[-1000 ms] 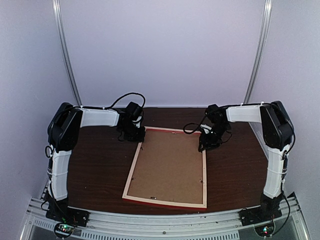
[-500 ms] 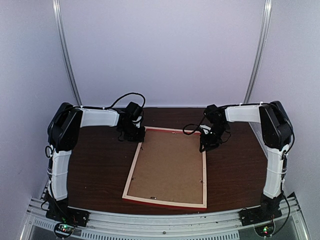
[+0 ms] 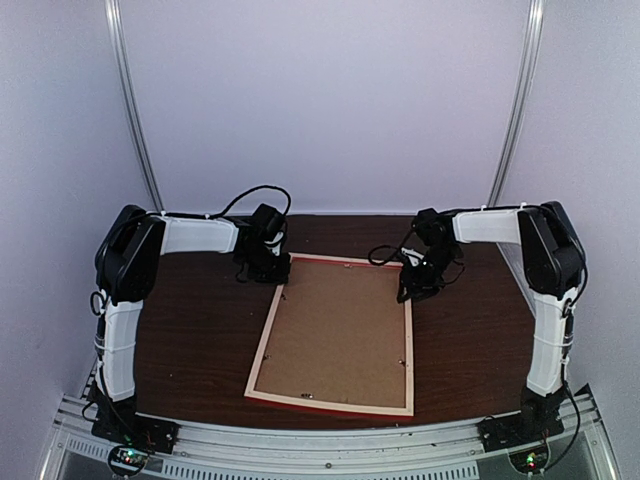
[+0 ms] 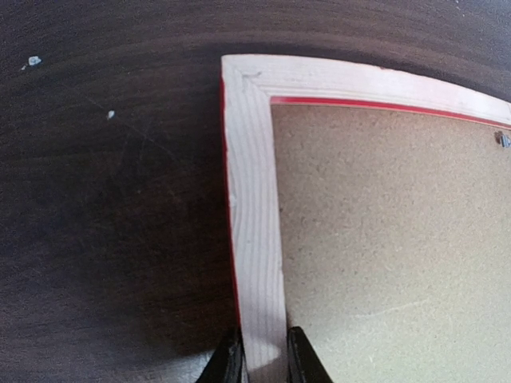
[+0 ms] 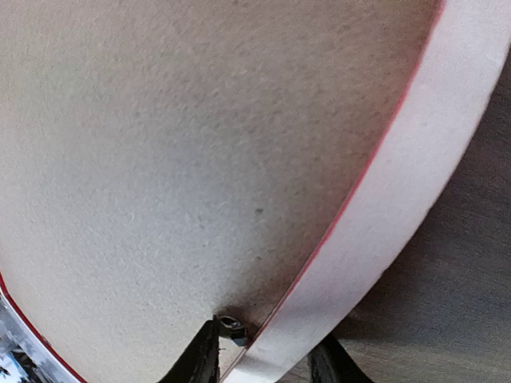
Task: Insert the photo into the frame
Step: Press the fastener onto the backboard, then rotate the photo frame at the center of the board.
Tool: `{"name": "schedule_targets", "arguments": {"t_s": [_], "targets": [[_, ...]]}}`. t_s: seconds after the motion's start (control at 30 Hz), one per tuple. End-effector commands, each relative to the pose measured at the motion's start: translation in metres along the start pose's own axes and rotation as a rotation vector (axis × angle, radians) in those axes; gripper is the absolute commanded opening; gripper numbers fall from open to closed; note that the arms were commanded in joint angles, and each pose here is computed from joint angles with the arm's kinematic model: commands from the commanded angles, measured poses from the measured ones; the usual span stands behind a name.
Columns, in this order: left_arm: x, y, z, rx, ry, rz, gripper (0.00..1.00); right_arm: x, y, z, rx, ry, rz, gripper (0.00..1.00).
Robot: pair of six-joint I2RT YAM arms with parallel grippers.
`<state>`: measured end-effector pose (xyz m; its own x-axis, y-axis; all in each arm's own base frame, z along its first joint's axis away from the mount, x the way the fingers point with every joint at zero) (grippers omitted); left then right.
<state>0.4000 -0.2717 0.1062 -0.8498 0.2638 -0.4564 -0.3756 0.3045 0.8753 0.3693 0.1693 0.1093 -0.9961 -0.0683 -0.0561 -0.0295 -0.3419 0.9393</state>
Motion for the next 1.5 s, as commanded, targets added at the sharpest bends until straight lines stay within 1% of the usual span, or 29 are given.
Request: {"name": "schedule_targets", "arguments": {"t_s": [0.0,0.13,0.3,0.53,0.67,0.77,0.87,0.9,1.0,1.2,1.27,1.37,1.47], "targets": [[0.011,-0.004,0.002,-0.012,-0.029,0.043,0.19,-0.005,-0.009,0.001,-0.076,-0.016,-0.014,0.45],[0.011,-0.004,0.002,-0.016,-0.028,0.04,0.21,0.002,-0.003,0.0,-0.081,-0.031,-0.02,0.52],[0.011,-0.003,0.002,-0.021,-0.024,0.037,0.23,0.018,0.002,-0.003,-0.042,-0.054,-0.029,0.55],[0.01,-0.002,0.002,-0.026,-0.024,0.031,0.24,0.046,-0.001,0.004,0.002,-0.072,-0.035,0.57],[0.008,0.0,0.002,-0.028,-0.025,0.023,0.27,0.061,-0.006,0.008,0.02,-0.081,-0.028,0.54],[0.006,0.002,0.002,-0.031,-0.026,0.014,0.32,0.071,-0.011,0.013,0.033,-0.072,-0.017,0.49],[0.002,0.004,0.002,-0.02,-0.037,0.001,0.39,0.073,-0.015,0.009,0.074,-0.06,0.003,0.41],[0.0,0.006,0.002,-0.011,-0.043,-0.004,0.44,0.072,-0.015,0.008,0.089,-0.053,0.003,0.38],[-0.007,0.01,0.006,0.017,-0.06,-0.014,0.55,0.063,-0.015,0.008,0.102,-0.035,0.006,0.3],[-0.022,0.025,0.021,0.127,-0.132,-0.04,0.65,0.023,-0.01,0.017,0.114,0.064,-0.013,0.12],[-0.025,0.03,0.027,0.14,-0.168,-0.058,0.71,0.01,-0.01,0.022,0.107,0.103,-0.011,0.07],[-0.028,0.038,0.033,0.155,-0.22,-0.092,0.83,-0.011,-0.009,0.031,0.098,0.182,-0.011,0.02],[-0.033,0.043,0.038,0.172,-0.271,-0.111,0.89,-0.029,-0.009,0.04,0.088,0.278,-0.013,0.0]]}}
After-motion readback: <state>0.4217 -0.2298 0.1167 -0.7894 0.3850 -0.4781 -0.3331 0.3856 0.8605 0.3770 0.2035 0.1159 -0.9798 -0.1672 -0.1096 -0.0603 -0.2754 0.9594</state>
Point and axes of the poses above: each gripper's point midway between its finger pads, its own y axis back along the fingers, its own z axis along the line the jaws close on, x = y × z, the point moved 9 cm from there along y, back along the fingers, and after that the axes turned 9 degrees about -y, right-handed, at the moved point
